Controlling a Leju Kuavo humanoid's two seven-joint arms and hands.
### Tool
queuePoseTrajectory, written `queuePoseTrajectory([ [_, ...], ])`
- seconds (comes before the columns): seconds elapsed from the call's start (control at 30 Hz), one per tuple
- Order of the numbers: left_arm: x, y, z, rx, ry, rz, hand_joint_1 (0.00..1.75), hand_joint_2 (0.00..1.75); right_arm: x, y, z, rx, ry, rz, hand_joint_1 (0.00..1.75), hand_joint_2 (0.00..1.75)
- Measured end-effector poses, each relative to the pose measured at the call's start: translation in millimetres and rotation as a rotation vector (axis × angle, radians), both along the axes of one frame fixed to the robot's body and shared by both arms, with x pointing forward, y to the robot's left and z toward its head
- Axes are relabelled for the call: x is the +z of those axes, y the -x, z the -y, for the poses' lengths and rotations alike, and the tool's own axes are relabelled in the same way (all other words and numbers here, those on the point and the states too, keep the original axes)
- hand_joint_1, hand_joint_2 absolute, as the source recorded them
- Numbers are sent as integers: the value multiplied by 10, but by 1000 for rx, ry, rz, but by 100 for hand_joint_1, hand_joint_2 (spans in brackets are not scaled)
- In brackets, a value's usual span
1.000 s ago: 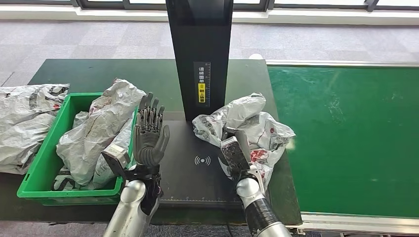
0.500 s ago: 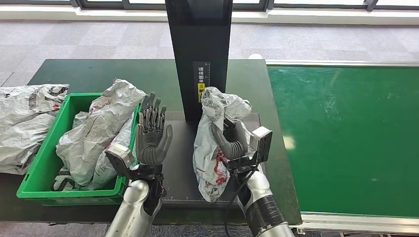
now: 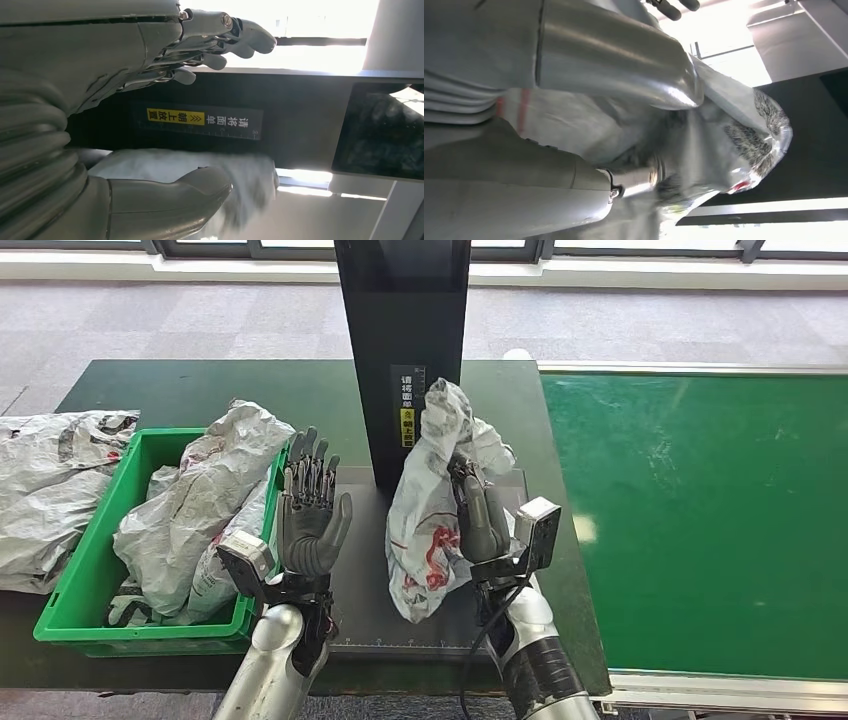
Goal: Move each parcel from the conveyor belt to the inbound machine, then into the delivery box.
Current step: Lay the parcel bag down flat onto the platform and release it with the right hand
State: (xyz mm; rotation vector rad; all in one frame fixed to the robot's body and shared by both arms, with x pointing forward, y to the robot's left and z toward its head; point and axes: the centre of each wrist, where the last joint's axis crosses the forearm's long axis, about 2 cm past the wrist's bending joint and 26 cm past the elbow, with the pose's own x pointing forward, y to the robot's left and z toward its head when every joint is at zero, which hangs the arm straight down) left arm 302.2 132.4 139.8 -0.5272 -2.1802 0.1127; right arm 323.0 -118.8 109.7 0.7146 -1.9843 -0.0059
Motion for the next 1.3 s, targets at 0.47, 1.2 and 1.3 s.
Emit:
queuePoseTrajectory([
  [0.47,9,1,-6,17,-2,1,0,175,-345,69,15,-35,113,-163,0,0],
  [1.2,7,14,257,262,-359,81,0,175,641,273,337,-972,530,531,0,175],
  [1.3,-123,9,331,269,-471,82,0,175,830,314,387,-1020,513,611,0,175],
])
